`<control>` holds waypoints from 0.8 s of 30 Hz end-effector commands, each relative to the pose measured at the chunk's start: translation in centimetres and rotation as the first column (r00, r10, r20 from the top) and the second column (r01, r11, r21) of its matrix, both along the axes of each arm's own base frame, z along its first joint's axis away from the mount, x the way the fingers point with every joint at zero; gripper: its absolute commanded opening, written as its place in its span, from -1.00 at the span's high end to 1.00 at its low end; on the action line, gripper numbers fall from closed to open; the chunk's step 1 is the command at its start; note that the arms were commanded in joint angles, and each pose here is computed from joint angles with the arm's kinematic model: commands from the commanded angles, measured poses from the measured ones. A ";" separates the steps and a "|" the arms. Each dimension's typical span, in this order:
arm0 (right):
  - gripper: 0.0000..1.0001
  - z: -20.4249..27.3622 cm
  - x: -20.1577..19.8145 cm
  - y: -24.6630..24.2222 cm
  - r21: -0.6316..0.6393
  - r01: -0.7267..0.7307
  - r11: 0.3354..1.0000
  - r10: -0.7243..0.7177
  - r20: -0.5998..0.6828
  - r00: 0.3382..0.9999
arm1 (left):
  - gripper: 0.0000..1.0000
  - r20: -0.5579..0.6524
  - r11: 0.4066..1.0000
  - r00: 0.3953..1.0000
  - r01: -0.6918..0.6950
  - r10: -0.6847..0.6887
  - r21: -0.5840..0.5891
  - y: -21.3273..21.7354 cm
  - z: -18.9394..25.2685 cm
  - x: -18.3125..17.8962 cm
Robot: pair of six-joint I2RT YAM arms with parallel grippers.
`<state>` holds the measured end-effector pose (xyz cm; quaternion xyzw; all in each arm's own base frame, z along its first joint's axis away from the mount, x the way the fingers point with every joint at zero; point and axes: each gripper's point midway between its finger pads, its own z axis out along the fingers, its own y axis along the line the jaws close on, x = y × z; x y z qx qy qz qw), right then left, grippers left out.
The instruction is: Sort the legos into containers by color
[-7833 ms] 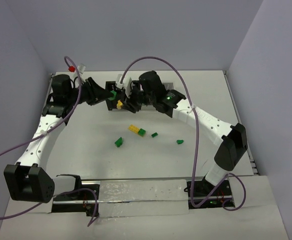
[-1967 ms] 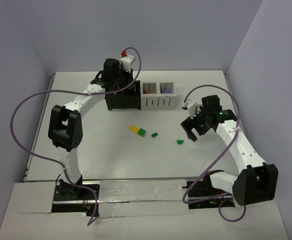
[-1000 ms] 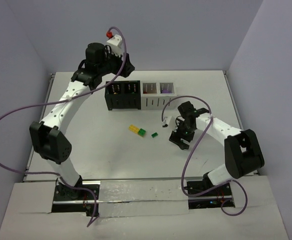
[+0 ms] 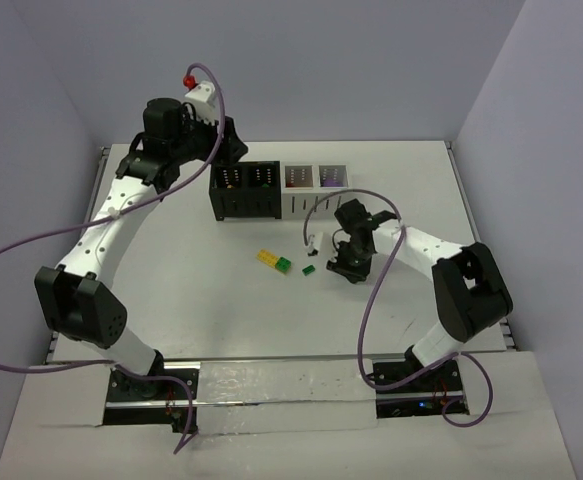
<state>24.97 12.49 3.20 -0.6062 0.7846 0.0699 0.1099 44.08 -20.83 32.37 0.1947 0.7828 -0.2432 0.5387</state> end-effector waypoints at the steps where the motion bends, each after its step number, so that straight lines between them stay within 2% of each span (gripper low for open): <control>1: 1.00 9.6 3.7 6.7 0.246 -0.008 0.969 -0.025 0.131 0.991 | -0.75 0.018 0.999 0.999 -0.033 0.034 -0.025 2.1 2.3 -1.5; 3: 1.00 13.5 5.4 9.1 0.335 -0.004 0.942 -0.060 0.181 0.982 | -0.96 -0.008 0.997 0.998 -0.059 0.059 -0.047 3.6 2.0 -1.9; 7: 1.00 21.7 10.7 14.5 0.518 0.007 0.855 -0.193 0.306 0.932 | -0.98 -0.013 0.990 0.995 -0.097 0.096 -0.099 6.8 1.6 -3.6; 8: 1.00 23.7 12.7 15.9 0.567 0.023 0.824 -0.250 0.327 0.911 | -0.99 -0.031 0.989 0.993 -0.112 0.110 -0.095 7.5 0.4 -3.9; 11: 1.00 26.7 16.7 18.7 0.660 0.063 0.749 -0.359 0.325 0.875 | -0.99 -0.054 0.987 0.990 -0.137 0.133 -0.079 8.6 -1.5 -5.1; 13: 1.00 27.7 19.0 20.5 0.715 0.078 0.694 -0.415 0.310 0.855 | -0.99 -0.070 0.986 0.986 -0.158 0.154 -0.061 9.3 -3.3 -5.9; 15: 1.00 27.6 19.8 21.1 0.733 0.102 0.673 -0.449 0.295 0.843 | -0.99 -0.076 0.985 0.984 -0.166 0.162 -0.048 9.6 -4.4 -6.5; 16: 1.00 27.2 21.5 22.5 0.754 0.103 0.649 -0.475 0.295 0.829 | -0.99 -0.084 0.984 0.982 -0.174 0.171 -0.032 10.0 -5.2 -6.9; 20: 1.00 25.1 23.6 24.3 0.772 0.138 0.621 -0.509 0.263 0.820 | -0.98 -0.101 0.983 0.978 -0.182 0.180 -0.013 10.3 -6.7 -7.8; 24: 1.00 22.5 25.4 25.4 0.766 0.162 0.622 -0.524 0.254 0.813 | -0.98 -0.113 0.983 0.976 -0.186 0.184 -0.008 10.4 -7.2 -8.4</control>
